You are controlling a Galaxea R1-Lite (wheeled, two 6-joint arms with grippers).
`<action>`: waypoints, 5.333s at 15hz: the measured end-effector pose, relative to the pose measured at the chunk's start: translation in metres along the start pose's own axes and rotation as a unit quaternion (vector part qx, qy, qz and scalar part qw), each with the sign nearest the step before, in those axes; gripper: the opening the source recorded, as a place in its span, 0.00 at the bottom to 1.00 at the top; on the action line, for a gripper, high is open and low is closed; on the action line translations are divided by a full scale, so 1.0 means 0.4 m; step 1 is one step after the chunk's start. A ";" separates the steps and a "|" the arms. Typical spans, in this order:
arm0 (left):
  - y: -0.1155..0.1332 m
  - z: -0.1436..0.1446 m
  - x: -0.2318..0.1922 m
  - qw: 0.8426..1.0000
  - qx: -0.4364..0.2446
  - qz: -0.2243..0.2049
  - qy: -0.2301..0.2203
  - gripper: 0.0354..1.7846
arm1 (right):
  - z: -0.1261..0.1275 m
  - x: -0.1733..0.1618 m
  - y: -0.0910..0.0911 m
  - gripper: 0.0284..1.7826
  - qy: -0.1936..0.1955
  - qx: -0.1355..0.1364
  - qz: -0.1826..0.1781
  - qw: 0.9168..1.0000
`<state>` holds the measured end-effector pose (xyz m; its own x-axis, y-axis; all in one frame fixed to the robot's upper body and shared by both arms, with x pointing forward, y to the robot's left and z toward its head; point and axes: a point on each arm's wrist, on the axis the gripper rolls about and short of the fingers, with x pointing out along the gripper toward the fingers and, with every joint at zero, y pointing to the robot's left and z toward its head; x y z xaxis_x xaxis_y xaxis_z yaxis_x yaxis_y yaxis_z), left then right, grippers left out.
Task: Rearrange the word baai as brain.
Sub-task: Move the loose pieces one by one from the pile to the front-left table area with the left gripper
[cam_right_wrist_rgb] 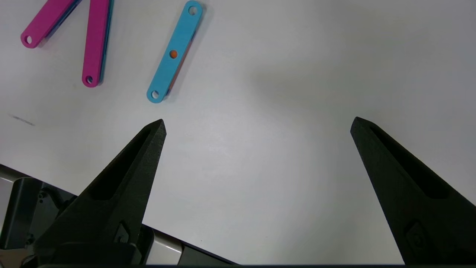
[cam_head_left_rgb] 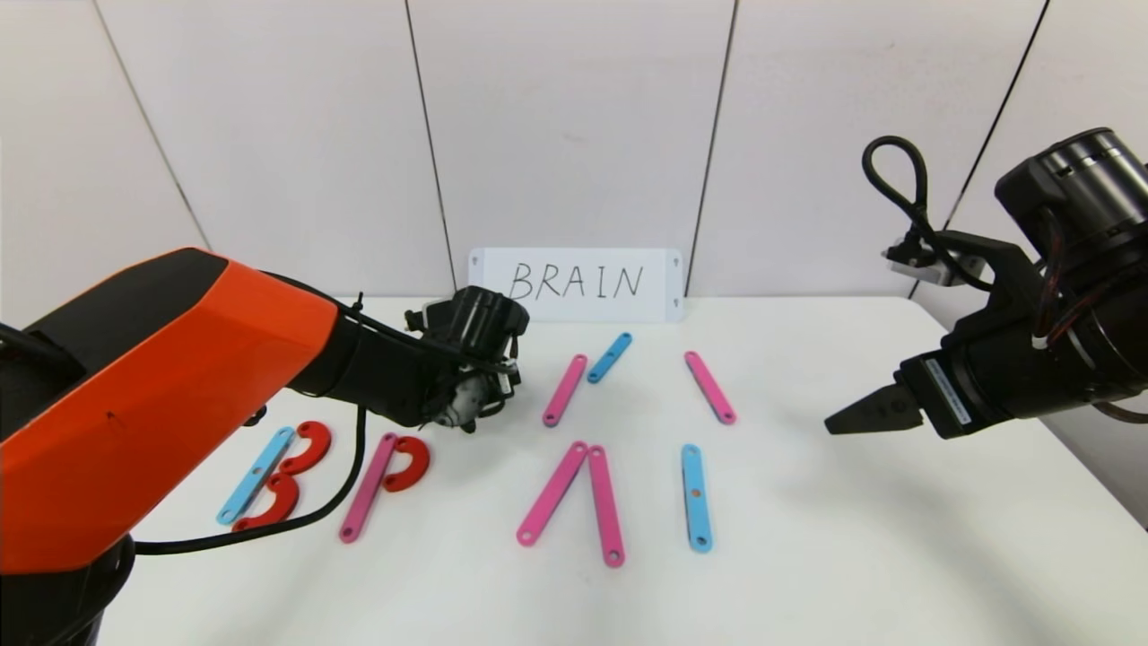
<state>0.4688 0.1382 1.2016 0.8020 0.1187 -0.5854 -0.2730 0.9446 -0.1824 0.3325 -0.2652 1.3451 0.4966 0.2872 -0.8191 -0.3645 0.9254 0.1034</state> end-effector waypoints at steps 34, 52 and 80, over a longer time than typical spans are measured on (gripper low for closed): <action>0.012 -0.009 -0.002 0.999 0.025 0.034 -0.003 0.97 | -0.004 -0.002 0.001 0.98 -0.001 -0.008 -0.001 1.000; 0.012 -0.008 -0.011 0.999 0.033 0.032 -0.002 0.14 | -0.005 -0.004 0.002 0.98 -0.002 -0.009 0.000 1.000; 0.162 -0.162 -0.302 0.996 -0.033 0.076 0.035 0.14 | -0.022 -0.025 0.033 0.98 -0.008 -0.032 0.013 0.999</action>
<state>0.3197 0.1650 1.2092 0.7106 0.2344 -0.6634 -0.4241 0.8951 -0.1379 0.3157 -0.2580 1.3496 0.4989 0.3149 -0.8074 -0.4268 0.9001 0.0873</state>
